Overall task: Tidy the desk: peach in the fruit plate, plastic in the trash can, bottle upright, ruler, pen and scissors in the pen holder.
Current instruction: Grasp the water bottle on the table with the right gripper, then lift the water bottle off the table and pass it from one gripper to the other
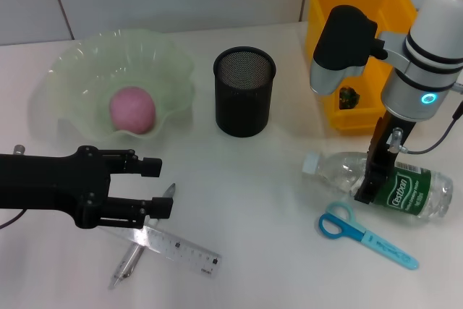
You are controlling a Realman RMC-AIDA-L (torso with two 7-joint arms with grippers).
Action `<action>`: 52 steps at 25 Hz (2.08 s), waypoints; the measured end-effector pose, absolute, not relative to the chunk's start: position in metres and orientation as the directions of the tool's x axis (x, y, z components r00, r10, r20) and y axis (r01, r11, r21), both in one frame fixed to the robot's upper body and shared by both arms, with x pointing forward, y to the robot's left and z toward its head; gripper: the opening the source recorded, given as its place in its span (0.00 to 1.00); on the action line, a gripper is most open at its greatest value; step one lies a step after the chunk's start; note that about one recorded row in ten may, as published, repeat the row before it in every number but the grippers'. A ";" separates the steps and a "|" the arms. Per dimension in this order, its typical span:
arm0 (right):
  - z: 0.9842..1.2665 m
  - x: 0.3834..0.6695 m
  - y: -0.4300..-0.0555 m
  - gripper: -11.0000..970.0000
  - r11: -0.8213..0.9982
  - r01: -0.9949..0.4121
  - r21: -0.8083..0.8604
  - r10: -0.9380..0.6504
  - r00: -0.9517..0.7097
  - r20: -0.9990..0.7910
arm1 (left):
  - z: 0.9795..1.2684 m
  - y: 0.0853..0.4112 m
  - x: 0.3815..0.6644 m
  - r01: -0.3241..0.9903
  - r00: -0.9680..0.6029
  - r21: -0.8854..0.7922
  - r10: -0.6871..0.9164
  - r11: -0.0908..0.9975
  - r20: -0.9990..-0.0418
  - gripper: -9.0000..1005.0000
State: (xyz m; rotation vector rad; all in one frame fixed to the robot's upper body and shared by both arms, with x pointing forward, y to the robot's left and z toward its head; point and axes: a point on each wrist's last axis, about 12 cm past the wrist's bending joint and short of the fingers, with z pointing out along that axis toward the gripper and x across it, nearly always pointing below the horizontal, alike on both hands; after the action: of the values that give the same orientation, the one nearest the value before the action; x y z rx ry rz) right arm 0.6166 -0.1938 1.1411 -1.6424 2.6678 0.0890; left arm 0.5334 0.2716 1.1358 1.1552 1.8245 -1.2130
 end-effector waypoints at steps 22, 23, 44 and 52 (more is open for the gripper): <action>1.155 0.616 -0.191 0.76 0.452 -0.890 0.056 -0.881 -0.455 -0.130 | 1.137 0.273 0.534 0.918 -0.393 -0.350 0.314 0.184 -0.864 0.78; 1.158 0.615 -0.192 0.76 0.451 -0.891 0.056 -0.879 -0.454 -0.145 | 1.137 0.273 0.534 0.918 -0.392 -0.350 0.315 0.184 -0.864 0.78; 1.188 0.599 -0.212 0.76 0.395 -0.913 0.100 -0.750 -0.384 -0.539 | 1.148 0.279 0.539 0.924 -0.370 -0.327 0.241 0.198 -0.897 0.78; 1.190 0.596 -0.214 0.76 0.337 -0.936 0.104 -0.664 -0.314 -0.679 | 1.154 0.281 0.541 0.928 -0.355 -0.317 0.206 0.196 -0.912 0.78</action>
State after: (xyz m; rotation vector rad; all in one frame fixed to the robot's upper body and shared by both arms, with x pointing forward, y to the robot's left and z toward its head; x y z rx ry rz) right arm 0.5958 -0.2142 1.1902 -1.3964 2.0757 0.6740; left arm 0.5408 0.2811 1.1543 1.0751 1.7180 -1.2096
